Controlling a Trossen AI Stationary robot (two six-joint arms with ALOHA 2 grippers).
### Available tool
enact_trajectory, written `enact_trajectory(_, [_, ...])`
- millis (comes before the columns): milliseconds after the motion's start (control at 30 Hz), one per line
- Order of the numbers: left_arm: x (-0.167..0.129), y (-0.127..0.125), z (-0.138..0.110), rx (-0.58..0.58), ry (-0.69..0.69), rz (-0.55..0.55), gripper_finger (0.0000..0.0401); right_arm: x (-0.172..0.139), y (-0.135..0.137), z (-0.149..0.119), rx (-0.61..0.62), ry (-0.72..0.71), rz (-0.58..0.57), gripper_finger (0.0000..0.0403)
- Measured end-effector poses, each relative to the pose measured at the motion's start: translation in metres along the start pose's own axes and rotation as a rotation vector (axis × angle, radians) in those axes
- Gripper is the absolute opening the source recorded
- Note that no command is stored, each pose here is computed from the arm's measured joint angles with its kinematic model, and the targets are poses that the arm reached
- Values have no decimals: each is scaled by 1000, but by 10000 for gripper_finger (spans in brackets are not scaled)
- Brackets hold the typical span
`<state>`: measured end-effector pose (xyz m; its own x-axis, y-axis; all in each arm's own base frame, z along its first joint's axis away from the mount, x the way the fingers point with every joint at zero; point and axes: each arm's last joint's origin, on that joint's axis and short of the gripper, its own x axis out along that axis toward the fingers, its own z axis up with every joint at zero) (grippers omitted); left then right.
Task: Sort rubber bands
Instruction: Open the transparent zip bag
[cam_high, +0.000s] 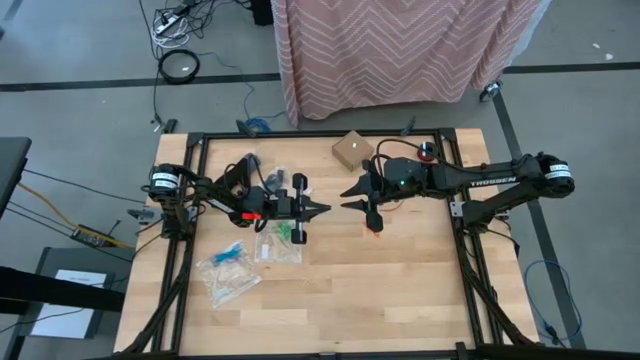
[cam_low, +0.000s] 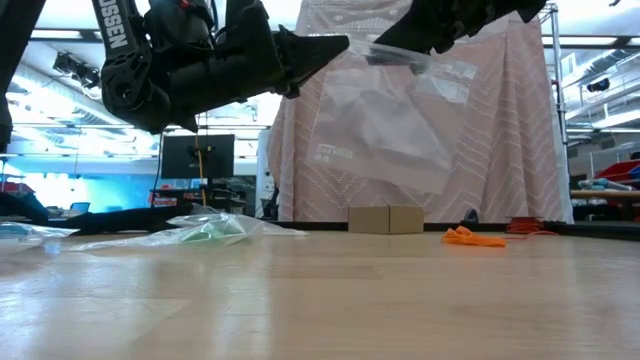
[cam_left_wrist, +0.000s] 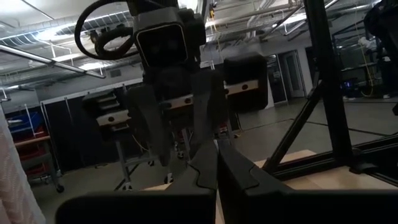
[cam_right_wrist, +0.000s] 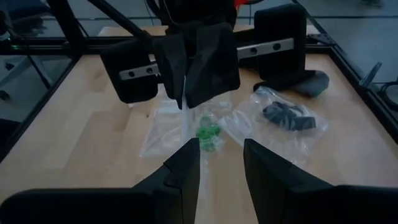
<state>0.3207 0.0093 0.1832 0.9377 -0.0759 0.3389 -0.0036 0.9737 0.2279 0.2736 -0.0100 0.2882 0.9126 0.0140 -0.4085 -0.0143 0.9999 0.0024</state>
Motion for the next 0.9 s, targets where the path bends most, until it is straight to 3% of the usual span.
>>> enact_trajectory(300, [0,0,-1,-1,9,-2,6,0,0,6,-33,-58,-17,112])
enact_trajectory(900, [0,0,0,2,2,0,6,0,0,2,0,-19,-5,112])
